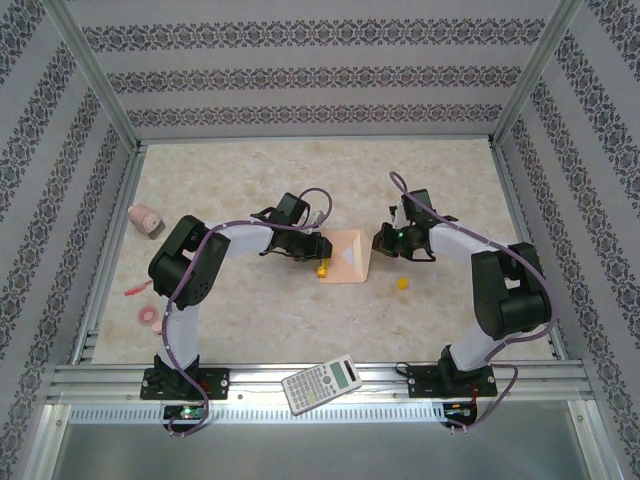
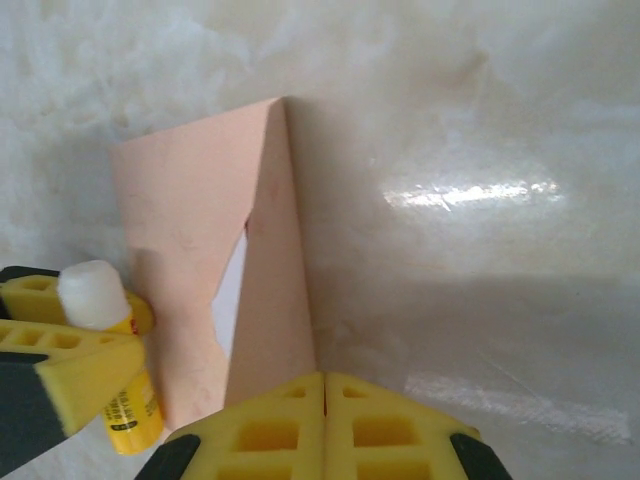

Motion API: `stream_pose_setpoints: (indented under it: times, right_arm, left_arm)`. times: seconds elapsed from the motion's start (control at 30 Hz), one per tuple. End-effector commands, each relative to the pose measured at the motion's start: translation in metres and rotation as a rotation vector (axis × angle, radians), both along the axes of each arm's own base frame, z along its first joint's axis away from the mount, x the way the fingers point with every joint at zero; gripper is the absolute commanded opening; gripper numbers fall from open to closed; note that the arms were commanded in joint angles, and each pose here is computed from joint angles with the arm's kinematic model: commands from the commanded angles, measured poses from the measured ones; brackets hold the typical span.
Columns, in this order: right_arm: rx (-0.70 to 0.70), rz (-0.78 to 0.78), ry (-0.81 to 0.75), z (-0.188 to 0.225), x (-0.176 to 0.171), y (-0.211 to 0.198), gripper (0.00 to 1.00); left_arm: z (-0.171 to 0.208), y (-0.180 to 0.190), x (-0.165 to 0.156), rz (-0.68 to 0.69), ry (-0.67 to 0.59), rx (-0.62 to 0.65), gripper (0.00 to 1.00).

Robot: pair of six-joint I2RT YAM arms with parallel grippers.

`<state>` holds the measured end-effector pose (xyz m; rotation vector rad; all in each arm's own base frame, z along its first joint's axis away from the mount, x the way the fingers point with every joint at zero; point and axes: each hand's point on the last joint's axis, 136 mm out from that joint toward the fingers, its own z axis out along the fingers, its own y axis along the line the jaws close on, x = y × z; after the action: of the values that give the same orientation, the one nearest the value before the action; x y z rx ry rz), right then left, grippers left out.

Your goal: Place the letter into the envelope and seal it

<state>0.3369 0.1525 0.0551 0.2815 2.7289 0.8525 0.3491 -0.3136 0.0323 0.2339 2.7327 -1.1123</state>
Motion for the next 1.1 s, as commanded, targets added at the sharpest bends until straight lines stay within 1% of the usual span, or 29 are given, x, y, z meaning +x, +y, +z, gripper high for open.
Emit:
stream_pose_setpoints:
  times: [0.0, 0.33, 0.63, 1.07]
  right_arm:
    - [0.042, 0.017, -0.05, 0.018, 0.006, 0.014, 0.03]
    - [0.074, 0.065, -0.048, 0.013, 0.006, 0.045, 0.03]
    - [0.09, 0.095, -0.024, 0.001, 0.008, 0.067, 0.03]
    - [0.113, 0.108, -0.008, -0.006, 0.011, 0.082, 0.03]
  left_arm:
    - [-0.004, -0.001, 0.004, -0.005, 0.008, -0.016, 0.0]
    - [0.0, -0.003, 0.006, -0.007, 0.001, -0.027, 0.0]
    - [0.002, -0.004, 0.006, -0.004, -0.003, -0.035, 0.0]
    - [0.005, -0.005, 0.007, -0.005, -0.014, -0.047, 0.0]
